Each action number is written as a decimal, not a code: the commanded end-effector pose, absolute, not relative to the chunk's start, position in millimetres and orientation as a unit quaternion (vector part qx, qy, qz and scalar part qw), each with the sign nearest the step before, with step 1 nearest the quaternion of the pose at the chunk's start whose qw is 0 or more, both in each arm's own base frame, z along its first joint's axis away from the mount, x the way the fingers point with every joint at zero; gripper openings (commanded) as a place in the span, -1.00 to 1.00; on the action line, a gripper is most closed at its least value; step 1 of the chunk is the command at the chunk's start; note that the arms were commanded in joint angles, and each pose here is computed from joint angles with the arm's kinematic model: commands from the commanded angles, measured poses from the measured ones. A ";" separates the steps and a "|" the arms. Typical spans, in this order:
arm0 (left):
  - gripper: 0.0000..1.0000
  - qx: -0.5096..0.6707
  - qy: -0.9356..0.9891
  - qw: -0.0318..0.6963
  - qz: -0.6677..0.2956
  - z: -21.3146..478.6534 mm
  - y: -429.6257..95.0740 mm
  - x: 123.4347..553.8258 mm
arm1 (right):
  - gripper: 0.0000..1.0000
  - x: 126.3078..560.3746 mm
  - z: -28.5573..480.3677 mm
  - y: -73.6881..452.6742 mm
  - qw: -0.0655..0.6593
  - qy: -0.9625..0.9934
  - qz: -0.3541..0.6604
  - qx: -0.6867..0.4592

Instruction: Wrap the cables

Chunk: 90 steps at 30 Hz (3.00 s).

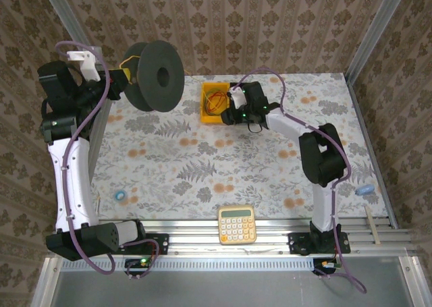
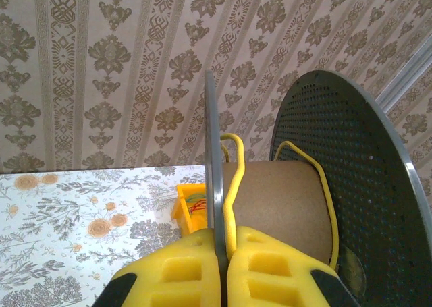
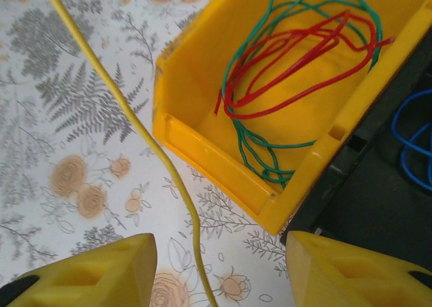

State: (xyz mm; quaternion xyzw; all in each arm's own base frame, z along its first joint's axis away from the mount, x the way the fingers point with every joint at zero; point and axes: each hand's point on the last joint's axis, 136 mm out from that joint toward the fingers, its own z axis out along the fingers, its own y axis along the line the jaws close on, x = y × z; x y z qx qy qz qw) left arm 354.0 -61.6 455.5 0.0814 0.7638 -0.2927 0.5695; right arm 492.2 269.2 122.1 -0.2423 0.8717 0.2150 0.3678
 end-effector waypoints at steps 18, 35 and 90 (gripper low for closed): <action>-1.00 0.120 0.718 0.616 -0.302 503.5 -70.6 338.0 | -0.34 498.5 81.0 265.8 0.341 0.885 0.172 -0.267; -1.00 0.113 0.716 0.615 -0.310 500.7 -70.0 346.9 | -1.00 452.5 96.7 266.5 0.310 0.882 0.134 -0.330; -1.00 0.248 0.864 0.399 -0.178 319.0 -183.2 393.0 | -1.00 423.0 422.5 328.1 0.553 0.648 0.086 -0.517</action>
